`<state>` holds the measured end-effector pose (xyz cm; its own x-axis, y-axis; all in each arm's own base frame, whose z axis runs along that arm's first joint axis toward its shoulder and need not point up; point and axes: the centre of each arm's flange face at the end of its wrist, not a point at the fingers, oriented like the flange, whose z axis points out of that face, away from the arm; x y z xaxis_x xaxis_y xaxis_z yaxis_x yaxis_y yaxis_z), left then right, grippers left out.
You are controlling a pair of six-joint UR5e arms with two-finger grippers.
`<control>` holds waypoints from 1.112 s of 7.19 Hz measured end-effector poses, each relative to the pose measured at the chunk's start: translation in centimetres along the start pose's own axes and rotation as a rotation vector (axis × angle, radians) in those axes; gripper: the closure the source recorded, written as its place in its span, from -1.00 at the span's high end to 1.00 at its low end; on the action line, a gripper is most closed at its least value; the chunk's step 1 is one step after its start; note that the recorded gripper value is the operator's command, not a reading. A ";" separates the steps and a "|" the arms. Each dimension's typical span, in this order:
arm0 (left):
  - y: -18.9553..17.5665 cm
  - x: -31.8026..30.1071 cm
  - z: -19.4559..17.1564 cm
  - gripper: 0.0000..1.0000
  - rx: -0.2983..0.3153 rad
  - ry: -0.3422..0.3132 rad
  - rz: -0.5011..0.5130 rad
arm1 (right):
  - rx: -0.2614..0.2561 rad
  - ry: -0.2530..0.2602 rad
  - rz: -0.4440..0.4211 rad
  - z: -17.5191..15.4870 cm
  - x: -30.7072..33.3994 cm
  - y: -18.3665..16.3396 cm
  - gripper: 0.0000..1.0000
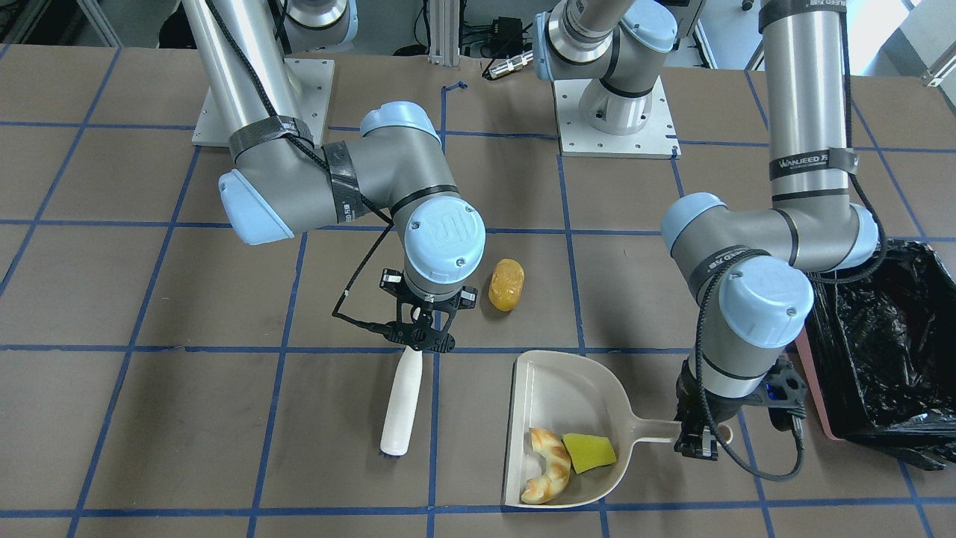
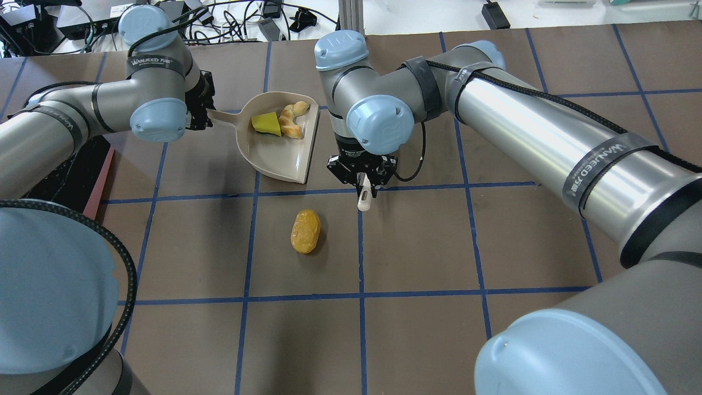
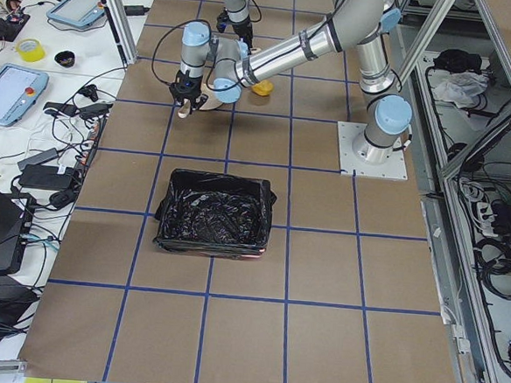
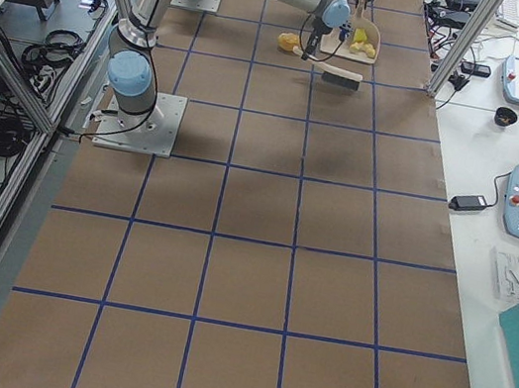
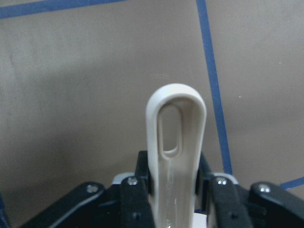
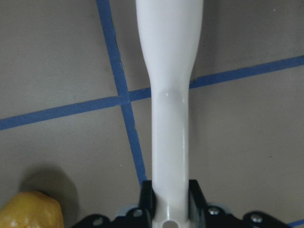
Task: Sweep and dump trash into bin
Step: 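Slide the dustpan toward the potato toy while the right gripper sweeps it in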
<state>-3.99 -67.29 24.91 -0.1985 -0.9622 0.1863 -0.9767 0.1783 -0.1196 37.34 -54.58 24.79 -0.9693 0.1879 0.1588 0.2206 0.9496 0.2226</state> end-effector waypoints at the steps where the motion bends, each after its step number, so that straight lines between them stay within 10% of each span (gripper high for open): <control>1: -2.4 -1.5 -0.1 -1.00 -0.021 -0.005 0.016 | -0.005 0.006 0.048 0.1 -0.8 1.0 -1.00; 5: -2.8 -10.3 -2.9 -1.00 -0.011 -0.051 0.030 | -0.068 0.013 0.339 0.8 -6.0 10.6 -1.00; 8: 0.0 -17.2 -2.9 -1.00 0.021 -0.045 0.033 | -0.137 -0.016 0.340 0.1 -7.8 16.7 -1.00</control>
<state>-0.84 -50.14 24.55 -0.2261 -0.9643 0.1381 -0.9677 0.2060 -0.1454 48.56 -40.14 27.14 -0.8396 0.4915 0.2314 0.5416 0.7901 0.2870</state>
